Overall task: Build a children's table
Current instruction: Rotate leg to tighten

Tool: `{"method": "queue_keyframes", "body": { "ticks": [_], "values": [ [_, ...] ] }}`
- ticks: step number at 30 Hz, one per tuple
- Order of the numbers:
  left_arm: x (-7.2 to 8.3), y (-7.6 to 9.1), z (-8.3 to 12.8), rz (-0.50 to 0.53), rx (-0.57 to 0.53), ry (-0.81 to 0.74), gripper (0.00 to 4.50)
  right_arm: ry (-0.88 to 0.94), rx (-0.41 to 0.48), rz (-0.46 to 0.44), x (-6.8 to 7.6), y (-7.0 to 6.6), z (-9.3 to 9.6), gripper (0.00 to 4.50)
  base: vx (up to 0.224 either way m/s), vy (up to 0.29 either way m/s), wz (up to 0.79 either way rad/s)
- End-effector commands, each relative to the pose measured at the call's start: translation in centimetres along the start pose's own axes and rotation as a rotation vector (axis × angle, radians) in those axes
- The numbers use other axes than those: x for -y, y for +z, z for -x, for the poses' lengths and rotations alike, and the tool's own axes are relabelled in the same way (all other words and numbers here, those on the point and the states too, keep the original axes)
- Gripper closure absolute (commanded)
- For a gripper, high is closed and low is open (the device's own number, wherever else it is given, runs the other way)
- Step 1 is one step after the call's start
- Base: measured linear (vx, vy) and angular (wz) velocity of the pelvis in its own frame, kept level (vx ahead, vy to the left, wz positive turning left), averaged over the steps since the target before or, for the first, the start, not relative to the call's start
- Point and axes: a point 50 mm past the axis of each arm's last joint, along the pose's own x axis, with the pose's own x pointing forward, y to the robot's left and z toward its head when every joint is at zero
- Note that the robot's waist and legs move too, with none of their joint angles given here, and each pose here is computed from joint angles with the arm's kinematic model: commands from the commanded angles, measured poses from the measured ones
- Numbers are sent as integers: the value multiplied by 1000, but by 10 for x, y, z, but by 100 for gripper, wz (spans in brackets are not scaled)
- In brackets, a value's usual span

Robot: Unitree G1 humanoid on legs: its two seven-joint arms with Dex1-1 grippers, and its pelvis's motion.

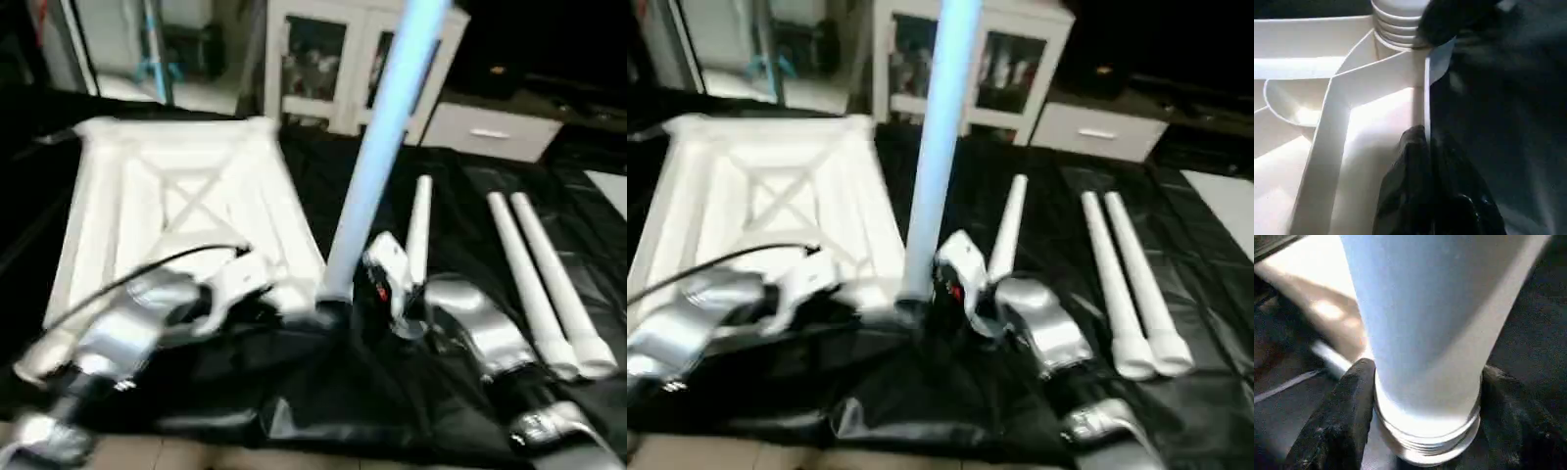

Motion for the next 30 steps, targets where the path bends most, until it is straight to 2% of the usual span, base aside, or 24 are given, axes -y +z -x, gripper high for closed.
{"method": "queue_keyframes", "body": {
  "ticks": [1, 6, 7, 9, 12, 17, 19, 23, 25, 30],
  "values": [
    [3, 8, -19, 61, 6, 74, 450, -118, -15, -45, -4, 0, -16, 179, 0, 0, 0],
    [-12, 17, -32, 105, 4, 308, 450, -278, 11, -140, -10, 0, -35, 180, 0, 0, 0],
    [-21, 24, -37, 101, 32, 465, 450, -323, 38, -187, -20, 2, -48, 180, 0, 0, 0],
    [-24, 31, -42, 97, 60, 539, 450, -329, 57, -207, -32, 6, -59, 180, 0, 0, 0],
    [-25, 35, -42, 96, 73, 553, 450, -331, 73, -199, -35, 10, -62, 180, 0, 0, 0],
    [-27, 31, -39, 82, 58, 538, 450, -338, 117, -192, -28, 16, -60, 180, 0, 0, 0],
    [-28, 30, -39, 69, 62, 534, 450, -311, 148, -185, -27, 19, -59, 110, 0, 0, 0],
    [-28, 32, -41, 26, 88, 494, 450, -330, 196, -162, -19, 24, -49, 98, 0, 0, 0],
    [-27, 32, -42, 19, 93, 474, 450, -354, 199, -134, -15, 25, -45, 68, 0, 0, 0],
    [-30, 39, -50, -18, 118, 461, 450, -366, 251, -66, -8, 31, -24, 68, 0, 0, 0]
  ]
}}
